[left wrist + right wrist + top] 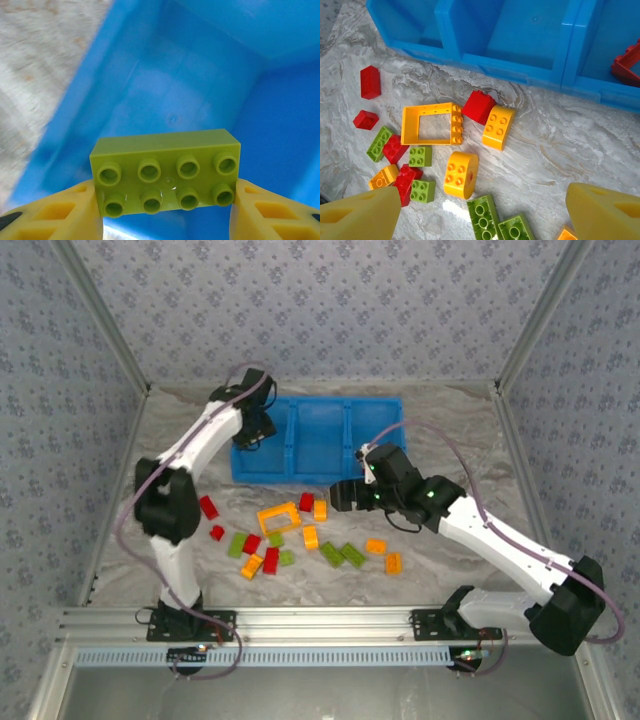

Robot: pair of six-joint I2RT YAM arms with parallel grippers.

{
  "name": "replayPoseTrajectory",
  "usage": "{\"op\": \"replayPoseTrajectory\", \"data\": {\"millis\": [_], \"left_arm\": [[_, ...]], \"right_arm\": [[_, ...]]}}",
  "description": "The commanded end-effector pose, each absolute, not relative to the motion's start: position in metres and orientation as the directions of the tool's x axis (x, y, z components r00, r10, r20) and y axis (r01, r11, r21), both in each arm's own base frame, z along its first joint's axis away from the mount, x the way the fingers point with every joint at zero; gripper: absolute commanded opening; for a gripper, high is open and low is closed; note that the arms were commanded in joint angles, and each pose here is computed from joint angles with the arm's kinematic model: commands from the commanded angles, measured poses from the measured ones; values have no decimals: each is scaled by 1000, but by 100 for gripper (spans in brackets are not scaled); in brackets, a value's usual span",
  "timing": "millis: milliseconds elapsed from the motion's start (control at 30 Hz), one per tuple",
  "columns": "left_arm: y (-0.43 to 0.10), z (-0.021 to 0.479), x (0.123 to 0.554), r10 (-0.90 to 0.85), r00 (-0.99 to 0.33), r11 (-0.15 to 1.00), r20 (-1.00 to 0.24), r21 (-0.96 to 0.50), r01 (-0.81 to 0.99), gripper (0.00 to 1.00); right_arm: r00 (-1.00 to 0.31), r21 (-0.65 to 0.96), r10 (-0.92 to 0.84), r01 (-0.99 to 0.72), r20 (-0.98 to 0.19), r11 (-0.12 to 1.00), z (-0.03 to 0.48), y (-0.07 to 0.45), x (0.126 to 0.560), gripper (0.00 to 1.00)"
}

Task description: Sort the legos into containers by color

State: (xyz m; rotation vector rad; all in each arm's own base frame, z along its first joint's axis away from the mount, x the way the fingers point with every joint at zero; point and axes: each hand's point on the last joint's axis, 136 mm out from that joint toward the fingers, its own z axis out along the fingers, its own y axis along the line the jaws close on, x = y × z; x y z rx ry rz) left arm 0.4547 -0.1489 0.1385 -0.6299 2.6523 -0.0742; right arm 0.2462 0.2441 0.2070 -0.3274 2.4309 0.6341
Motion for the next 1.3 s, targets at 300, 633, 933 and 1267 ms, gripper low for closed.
{"op": "replayPoseTrajectory", "data": {"millis": [300, 633, 933, 1267], "left_arm": [[-157, 76, 456, -364, -903, 928, -229, -12, -372, 59], [-150, 77, 445, -344, -914, 934, -215, 21, -356, 74], [-151, 113, 451, -336, -901, 939, -276, -26, -343, 78], [-151, 171, 444, -385, -854, 922, -349, -118, -368, 81]], "right_arm": [[-781, 204, -337, -500, -525, 842, 144, 288, 219, 75], [-858, 211, -341, -442, -385, 872, 92, 359, 255, 51], [-897, 160, -321, -380, -303, 911, 57, 368, 264, 46], [-920, 120, -297, -335, -254, 935, 35, 370, 274, 34]]}}
